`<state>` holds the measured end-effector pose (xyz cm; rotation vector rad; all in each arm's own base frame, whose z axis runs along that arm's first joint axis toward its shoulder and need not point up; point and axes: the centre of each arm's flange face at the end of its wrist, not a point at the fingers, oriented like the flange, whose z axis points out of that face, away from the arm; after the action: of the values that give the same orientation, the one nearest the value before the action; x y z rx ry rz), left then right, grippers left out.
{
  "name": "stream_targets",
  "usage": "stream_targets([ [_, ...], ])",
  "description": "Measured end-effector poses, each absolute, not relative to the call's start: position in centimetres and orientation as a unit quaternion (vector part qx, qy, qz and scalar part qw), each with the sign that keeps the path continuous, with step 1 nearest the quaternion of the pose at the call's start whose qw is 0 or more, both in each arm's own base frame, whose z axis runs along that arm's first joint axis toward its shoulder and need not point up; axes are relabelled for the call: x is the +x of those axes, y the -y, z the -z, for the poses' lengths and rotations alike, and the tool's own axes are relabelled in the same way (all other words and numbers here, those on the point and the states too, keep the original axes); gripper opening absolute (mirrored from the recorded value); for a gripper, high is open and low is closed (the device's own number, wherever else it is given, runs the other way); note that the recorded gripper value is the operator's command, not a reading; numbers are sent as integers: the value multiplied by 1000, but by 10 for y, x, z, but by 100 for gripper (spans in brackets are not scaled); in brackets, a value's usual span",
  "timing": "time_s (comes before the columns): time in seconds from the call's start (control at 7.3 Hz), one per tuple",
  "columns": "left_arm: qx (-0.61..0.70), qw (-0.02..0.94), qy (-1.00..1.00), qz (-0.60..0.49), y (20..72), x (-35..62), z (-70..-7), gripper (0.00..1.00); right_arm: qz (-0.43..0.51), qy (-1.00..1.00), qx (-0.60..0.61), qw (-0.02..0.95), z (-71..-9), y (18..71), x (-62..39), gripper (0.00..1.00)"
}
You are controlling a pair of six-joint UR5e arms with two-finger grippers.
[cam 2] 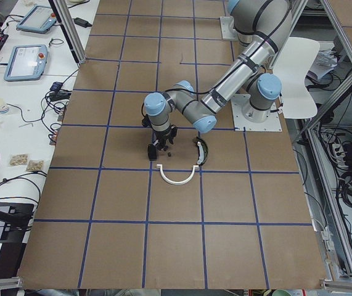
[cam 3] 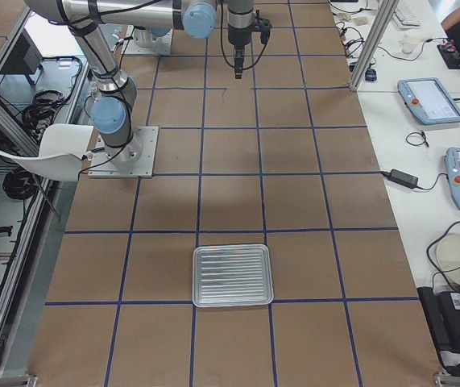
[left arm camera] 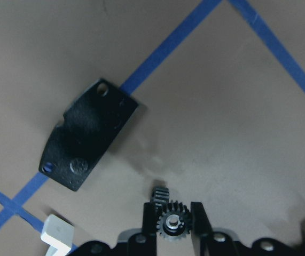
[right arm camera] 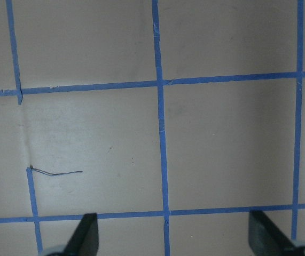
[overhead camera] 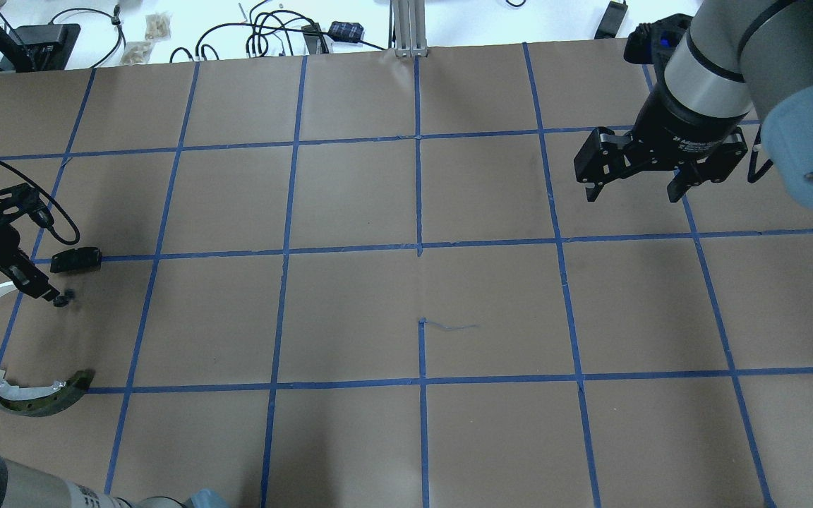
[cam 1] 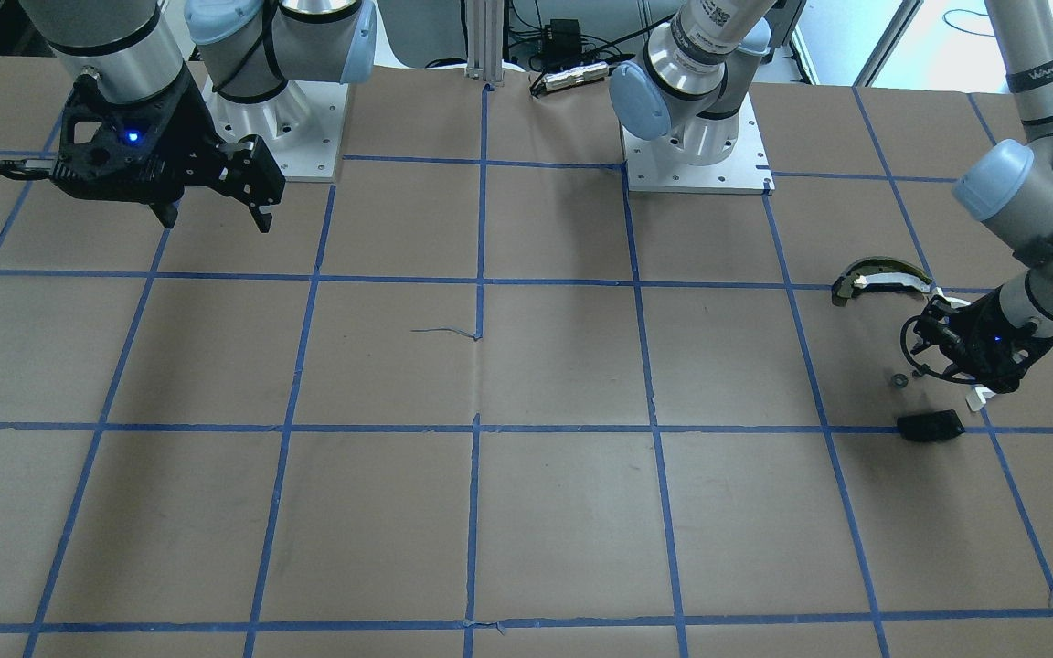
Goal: Place bearing gear from tray to pile
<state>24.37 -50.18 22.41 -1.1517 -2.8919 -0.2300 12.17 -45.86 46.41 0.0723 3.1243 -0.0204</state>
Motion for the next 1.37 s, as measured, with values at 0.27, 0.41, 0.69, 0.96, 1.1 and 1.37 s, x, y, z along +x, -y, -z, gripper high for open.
stream_targets([
  [0.27, -372, 8, 925, 75, 503, 238, -234, 59, 6, -1000, 23, 8, -464, 458, 122, 100],
  [0.41, -371, 9, 925, 77, 505, 232, -243, 59, 6, -1000, 23, 7, -464, 458, 121, 100],
  [0.69, -359, 8, 930, 80, 520, 201, -287, 59, 6, -1000, 24, 6, -464, 459, 120, 100],
  [0.96, -308, -17, 949, 67, 548, 119, -371, 70, 7, -1000, 25, 9, -465, 459, 120, 100],
  [1.1, -260, -35, 964, 48, 556, 76, -404, 79, 8, -1000, 25, 10, -466, 458, 119, 100],
  [1.37, -179, -58, 982, 7, 550, -14, -450, 97, -5, -1000, 24, 11, -466, 453, 119, 100],
])
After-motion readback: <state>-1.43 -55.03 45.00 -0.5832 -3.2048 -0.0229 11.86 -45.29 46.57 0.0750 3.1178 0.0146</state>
